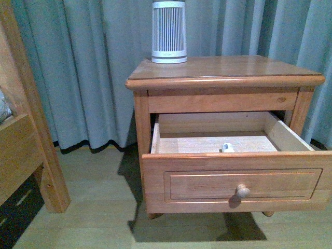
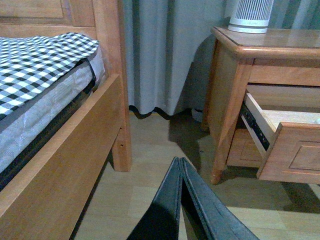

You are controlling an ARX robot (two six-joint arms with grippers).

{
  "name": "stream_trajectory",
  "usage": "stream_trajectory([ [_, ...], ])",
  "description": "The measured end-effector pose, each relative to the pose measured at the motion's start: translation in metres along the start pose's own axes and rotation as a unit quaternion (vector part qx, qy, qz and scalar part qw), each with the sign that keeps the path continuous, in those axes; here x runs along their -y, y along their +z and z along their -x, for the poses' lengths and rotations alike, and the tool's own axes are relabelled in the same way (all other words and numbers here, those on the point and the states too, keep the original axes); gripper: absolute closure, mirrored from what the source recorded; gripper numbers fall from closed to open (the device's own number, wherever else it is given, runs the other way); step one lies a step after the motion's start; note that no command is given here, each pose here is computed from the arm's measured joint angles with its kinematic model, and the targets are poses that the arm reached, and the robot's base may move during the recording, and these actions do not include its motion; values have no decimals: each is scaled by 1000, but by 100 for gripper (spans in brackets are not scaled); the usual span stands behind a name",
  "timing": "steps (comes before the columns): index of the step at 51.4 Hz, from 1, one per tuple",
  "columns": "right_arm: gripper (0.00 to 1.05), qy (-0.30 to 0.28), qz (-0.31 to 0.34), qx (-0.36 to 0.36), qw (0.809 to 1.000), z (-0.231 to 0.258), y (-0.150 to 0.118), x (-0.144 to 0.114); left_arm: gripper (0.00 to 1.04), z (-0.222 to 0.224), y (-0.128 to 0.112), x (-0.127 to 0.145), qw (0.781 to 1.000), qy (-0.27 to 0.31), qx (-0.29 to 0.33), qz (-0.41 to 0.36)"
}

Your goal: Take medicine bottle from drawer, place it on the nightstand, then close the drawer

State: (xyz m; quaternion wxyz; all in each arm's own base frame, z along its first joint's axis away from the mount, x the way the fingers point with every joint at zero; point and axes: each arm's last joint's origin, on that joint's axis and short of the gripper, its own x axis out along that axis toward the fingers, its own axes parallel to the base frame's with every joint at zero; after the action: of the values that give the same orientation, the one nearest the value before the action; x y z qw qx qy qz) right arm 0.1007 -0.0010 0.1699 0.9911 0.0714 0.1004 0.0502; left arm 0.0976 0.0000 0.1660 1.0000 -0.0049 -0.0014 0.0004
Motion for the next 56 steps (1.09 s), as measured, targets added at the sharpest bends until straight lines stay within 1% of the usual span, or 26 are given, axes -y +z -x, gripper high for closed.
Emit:
stream_trajectory([
  [2, 7, 8, -43, -31, 999, -5, 10, 1, 101, 0, 0, 0, 1000, 0, 0, 0],
  [3, 7, 9, -52, -38, 998, -9, 16, 1, 101, 0, 0, 0, 1000, 0, 0, 0],
  [5, 7, 9, -68, -40, 997, -19, 38, 2, 101, 0, 0, 0, 1000, 0, 0, 0],
  [6, 7, 10, -70, -36, 997, -24, 47, 2, 99, 0, 0, 0, 1000, 0, 0, 0],
  [10, 7, 13, -64, -24, 998, -47, 84, 1, 85, 0, 0, 0, 1000, 0, 0, 0],
  [11, 7, 12, -62, -24, 998, -51, 87, 1, 83, 0, 0, 0, 1000, 0, 0, 0],
  [15, 7, 10, -41, -27, 999, -82, 114, 0, 69, 0, 0, 0, 1000, 0, 0, 0],
  [22, 7, 7, -10, -59, 998, -146, 144, 0, 46, 0, 0, 0, 1000, 0, 0, 0],
  [24, 7, 0, 0, -68, 998, -173, 153, 0, 37, 0, 0, 0, 1000, 0, 0, 0],
  [27, 7, -8, 14, -84, 996, -206, 160, -1, 26, 0, 0, 0, 1000, 0, 0, 0],
  [28, 7, -9, 15, -88, 996, -211, 160, -1, 25, 0, 0, 0, 1000, 0, 0, 0],
  [32, 7, -12, 23, -120, 992, -253, 159, -5, 11, 0, 0, 0, 1000, 0, 0, 0],
  [35, 7, -11, 27, -139, 990, -278, 156, -10, 5, 0, 0, 0, 1000, 0, 0, -1],
  [38, 7, -8, 30, -157, 987, -301, 149, -15, 7, 0, 0, 0, 1000, 0, 0, -1],
  [44, 7, -11, 42, -193, 980, -348, 128, -31, 6, 0, 0, 0, 1000, 0, 0, -1],
  [51, 7, -12, 52, -221, 974, -383, 103, -45, 6, 0, 0, 0, 1000, 0, 0, -1],
  [56, 7, -12, 57, -232, 971, -400, 89, -50, 6, 0, 0, 0, 1000, 0, 0, -1],
])
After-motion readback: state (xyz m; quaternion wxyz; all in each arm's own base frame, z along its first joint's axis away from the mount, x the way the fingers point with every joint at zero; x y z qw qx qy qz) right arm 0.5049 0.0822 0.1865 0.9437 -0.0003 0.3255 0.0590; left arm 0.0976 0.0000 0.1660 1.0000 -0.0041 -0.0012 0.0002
